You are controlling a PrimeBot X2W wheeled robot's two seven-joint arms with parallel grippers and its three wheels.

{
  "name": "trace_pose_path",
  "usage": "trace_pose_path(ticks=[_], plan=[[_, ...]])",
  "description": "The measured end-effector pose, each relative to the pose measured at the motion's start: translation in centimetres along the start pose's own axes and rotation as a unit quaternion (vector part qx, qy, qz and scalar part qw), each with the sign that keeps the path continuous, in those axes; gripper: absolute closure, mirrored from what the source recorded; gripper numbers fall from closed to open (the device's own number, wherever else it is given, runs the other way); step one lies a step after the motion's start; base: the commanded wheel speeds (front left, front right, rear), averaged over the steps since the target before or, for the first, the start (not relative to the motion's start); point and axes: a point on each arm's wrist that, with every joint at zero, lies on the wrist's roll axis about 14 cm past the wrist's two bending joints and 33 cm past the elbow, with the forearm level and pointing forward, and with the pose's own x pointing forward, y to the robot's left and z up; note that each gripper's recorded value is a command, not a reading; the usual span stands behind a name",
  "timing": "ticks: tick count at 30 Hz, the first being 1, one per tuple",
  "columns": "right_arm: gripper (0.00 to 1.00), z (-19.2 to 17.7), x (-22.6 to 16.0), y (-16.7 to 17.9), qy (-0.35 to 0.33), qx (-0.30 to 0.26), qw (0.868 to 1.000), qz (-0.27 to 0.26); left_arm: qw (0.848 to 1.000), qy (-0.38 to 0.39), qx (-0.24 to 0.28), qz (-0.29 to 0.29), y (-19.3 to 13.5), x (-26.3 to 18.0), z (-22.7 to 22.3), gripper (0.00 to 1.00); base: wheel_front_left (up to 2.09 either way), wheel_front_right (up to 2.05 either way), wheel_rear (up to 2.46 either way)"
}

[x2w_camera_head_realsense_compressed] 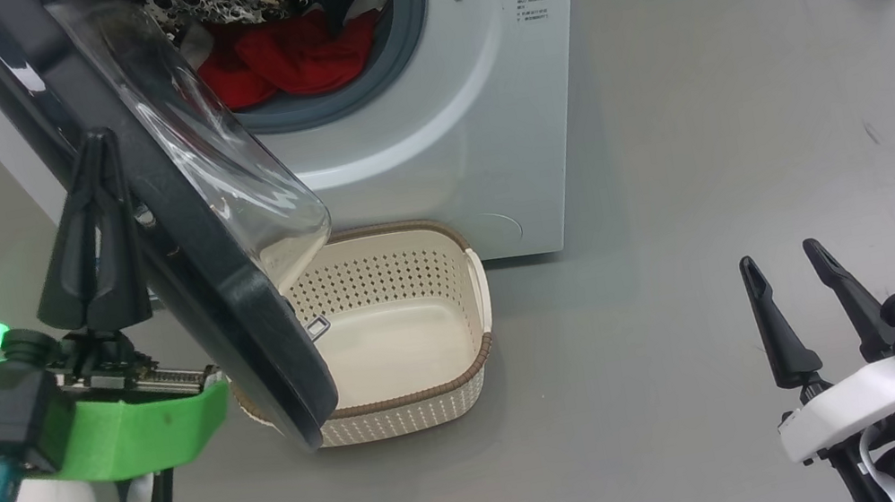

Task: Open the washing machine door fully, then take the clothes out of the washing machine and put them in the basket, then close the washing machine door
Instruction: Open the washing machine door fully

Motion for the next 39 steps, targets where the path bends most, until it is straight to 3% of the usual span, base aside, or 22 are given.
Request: trace_pose_path(ticks=[18, 39], plan=[[0.0, -0.5, -0.3, -0.3, 0.005, 0.002, 1.0, -0.008, 0.992, 0.095, -0.049, -0.071, -5.9, -0.8, -4.6, 1.0, 0.0, 0.0, 0.0], [0.0, -1.2, -0.2, -1.2, 0.012, 0.009, 1.0, -0.023, 0.954, 0.275, -0.086, -0.086, -8.9, -6.1, -13.2, 1.0, 0.0, 0.0, 0.0]])
